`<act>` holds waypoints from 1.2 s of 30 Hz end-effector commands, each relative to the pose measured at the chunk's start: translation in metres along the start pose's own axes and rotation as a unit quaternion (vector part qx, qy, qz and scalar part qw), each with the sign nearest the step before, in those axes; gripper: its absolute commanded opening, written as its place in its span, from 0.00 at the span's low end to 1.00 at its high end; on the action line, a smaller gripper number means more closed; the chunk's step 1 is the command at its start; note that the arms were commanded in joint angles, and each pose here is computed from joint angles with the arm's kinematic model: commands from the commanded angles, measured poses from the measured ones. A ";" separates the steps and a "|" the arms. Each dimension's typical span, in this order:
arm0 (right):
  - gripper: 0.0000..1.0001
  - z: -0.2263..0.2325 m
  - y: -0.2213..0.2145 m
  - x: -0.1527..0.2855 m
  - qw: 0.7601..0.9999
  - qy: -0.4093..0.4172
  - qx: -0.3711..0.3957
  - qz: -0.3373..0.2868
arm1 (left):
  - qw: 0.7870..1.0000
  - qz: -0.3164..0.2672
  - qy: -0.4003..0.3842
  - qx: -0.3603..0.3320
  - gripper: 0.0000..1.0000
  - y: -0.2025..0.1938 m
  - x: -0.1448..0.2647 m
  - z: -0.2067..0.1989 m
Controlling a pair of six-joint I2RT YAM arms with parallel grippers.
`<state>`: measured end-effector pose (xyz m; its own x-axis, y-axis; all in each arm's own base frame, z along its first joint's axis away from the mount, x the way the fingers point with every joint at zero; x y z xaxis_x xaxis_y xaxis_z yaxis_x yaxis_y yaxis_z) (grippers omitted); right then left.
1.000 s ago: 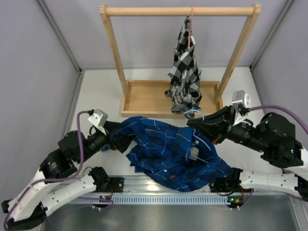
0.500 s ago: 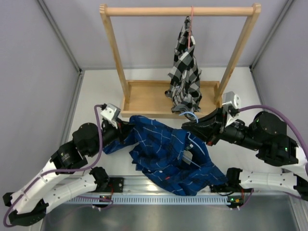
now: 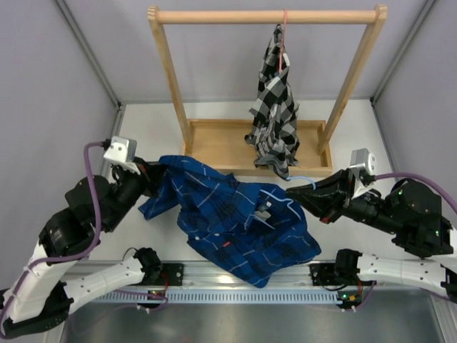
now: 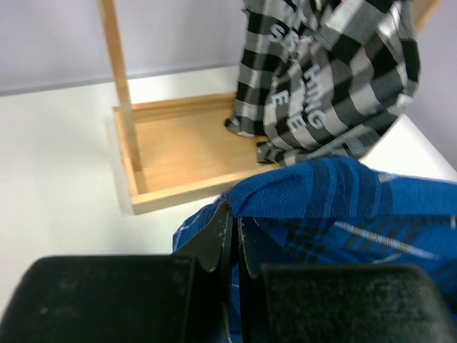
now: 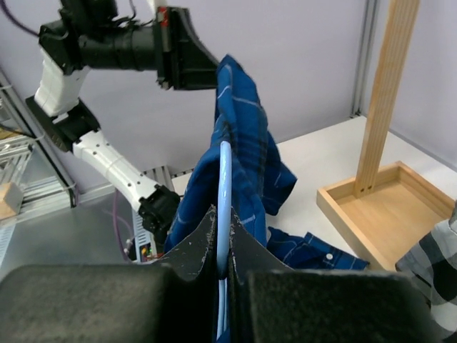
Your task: Place the shirt on the hanger
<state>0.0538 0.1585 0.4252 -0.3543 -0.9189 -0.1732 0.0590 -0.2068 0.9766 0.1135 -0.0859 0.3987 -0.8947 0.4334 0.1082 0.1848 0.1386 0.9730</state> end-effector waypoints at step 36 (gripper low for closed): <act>0.00 0.016 0.080 -0.084 0.996 0.039 0.078 -0.031 | 0.989 -0.070 0.076 0.110 0.03 0.058 0.050 0.038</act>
<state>0.0748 0.2328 0.5248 -0.2583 -0.9470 -0.1908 -0.0719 -0.1781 0.9814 0.0974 -0.0388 0.4811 -0.9560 0.2931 -0.0095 0.0723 0.2670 0.9610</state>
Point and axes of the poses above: each gripper's point midway between its finger pads, its own x axis back along the fingers, its own z axis along the line the jaws close on, y = z × x, the point moved 7 cm from there along x, back along the fingers
